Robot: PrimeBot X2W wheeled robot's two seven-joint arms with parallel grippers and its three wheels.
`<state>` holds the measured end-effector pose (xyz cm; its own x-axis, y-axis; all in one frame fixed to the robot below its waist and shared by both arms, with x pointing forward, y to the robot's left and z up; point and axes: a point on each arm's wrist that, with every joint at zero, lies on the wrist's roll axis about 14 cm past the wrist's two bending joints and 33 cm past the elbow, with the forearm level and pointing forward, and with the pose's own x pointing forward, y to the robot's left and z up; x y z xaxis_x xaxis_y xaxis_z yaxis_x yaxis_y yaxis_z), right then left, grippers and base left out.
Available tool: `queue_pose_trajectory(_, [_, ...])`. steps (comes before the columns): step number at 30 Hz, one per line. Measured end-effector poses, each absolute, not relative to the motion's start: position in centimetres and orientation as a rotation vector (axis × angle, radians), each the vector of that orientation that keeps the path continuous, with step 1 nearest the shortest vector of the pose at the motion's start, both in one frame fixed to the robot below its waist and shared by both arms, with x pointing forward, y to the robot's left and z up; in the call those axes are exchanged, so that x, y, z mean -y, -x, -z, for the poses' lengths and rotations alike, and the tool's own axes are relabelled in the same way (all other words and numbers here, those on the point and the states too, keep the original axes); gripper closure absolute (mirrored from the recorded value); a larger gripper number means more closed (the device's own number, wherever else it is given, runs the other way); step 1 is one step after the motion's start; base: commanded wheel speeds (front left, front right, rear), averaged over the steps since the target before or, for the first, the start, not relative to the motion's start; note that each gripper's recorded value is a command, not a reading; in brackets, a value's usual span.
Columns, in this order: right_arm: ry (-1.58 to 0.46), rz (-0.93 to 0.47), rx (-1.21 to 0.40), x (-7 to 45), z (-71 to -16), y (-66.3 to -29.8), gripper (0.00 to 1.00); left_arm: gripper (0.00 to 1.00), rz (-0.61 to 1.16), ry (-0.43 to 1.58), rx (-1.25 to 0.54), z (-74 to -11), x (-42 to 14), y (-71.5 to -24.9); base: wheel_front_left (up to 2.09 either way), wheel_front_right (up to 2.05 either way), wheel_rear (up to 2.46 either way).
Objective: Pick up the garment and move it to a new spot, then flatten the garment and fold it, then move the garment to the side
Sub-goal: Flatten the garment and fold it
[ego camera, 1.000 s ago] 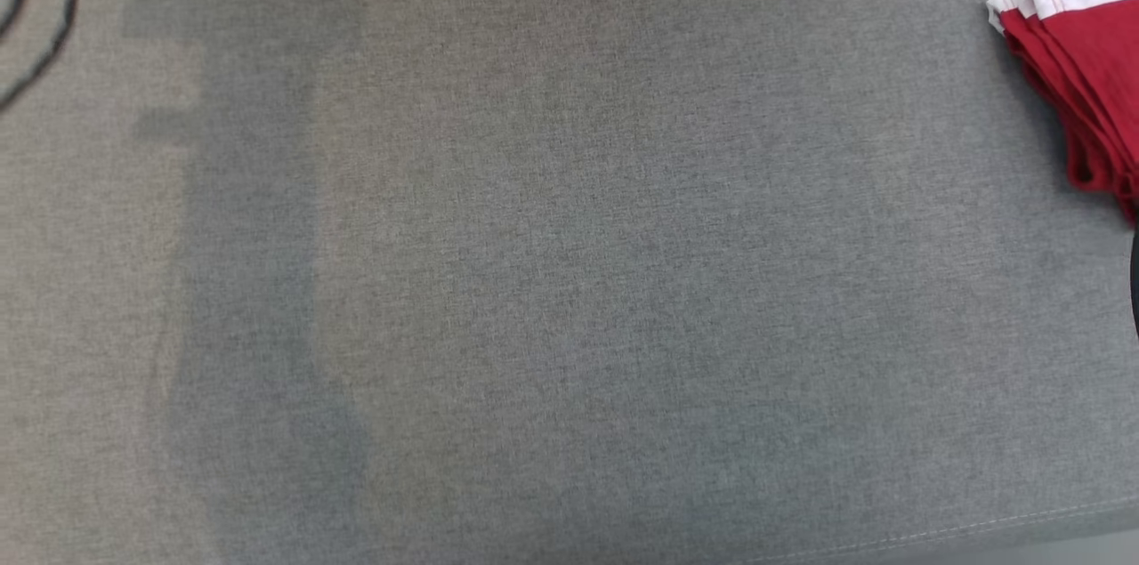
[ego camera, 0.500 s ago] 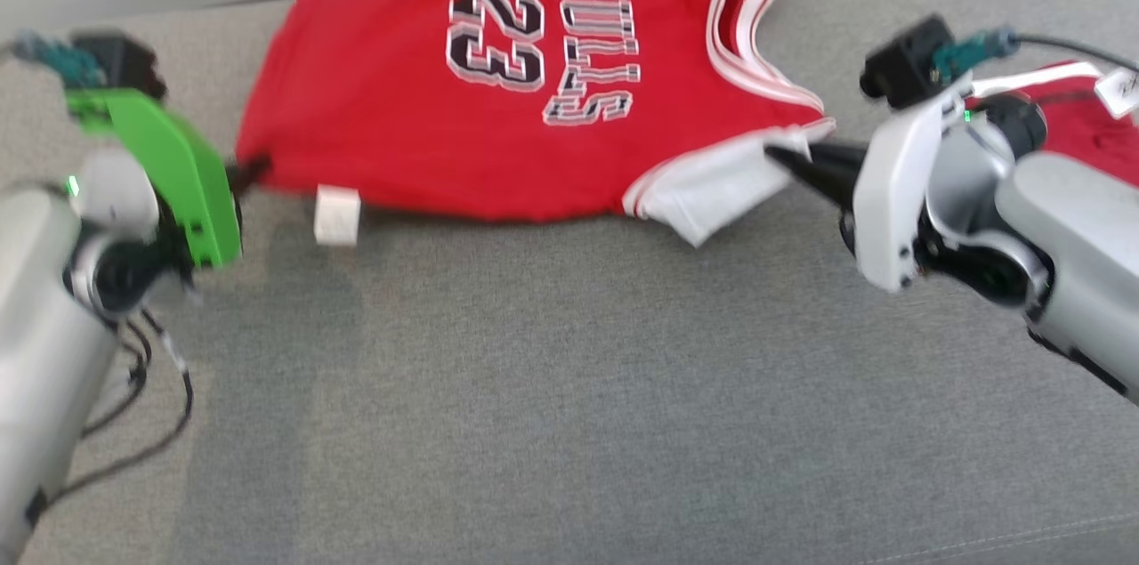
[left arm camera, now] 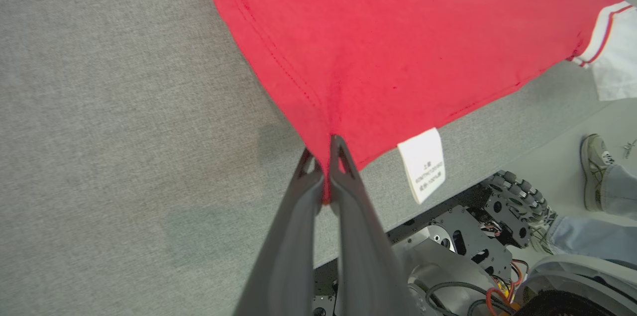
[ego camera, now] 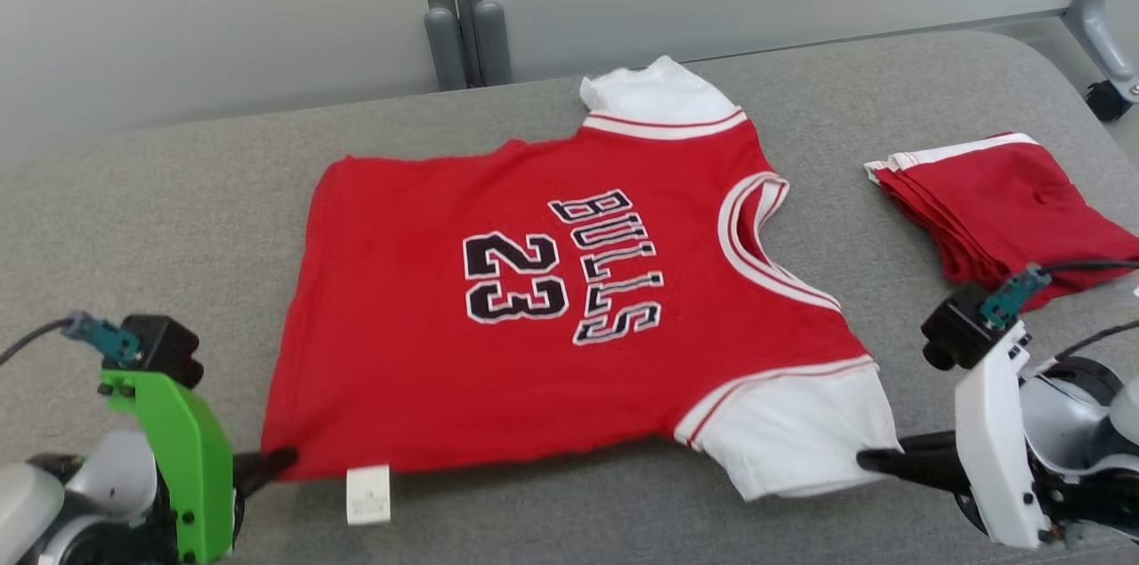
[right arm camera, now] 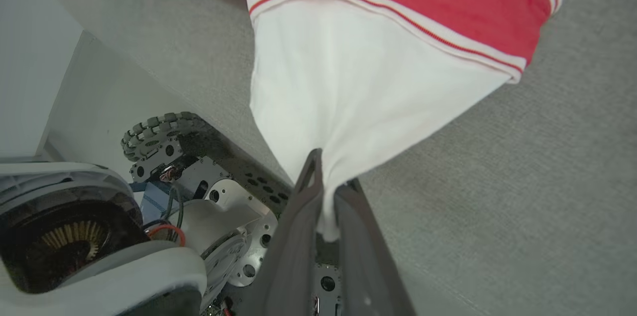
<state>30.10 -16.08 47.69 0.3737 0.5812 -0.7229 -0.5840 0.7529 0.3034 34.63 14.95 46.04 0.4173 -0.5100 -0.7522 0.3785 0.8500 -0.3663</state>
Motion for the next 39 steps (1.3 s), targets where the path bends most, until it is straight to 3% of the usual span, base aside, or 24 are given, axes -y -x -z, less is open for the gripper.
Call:
queue_pose_trajectory(7, [-0.009, -0.761, -0.978, 17.4, -48.5, -27.0, 1.00, 1.00, 0.589, 0.172, -1.091, -46.6, -14.8, -29.2, 0.00, 0.00, 0.00])
queue_pose_trajectory(16, [-0.053, -0.773, -0.969, 16.7, -49.1, -28.1, 1.00, 1.00, 0.577, 0.182, -1.121, -46.8, -15.1, -29.6, 0.00, 0.00, 0.00])
queue_pose_trajectory(39, [-0.251, -0.565, -1.047, 16.6, -45.8, -41.5, 1.00, 1.00, 0.511, 0.274, -1.372, -43.5, -13.6, -39.0, 0.00, 0.00, 0.00])
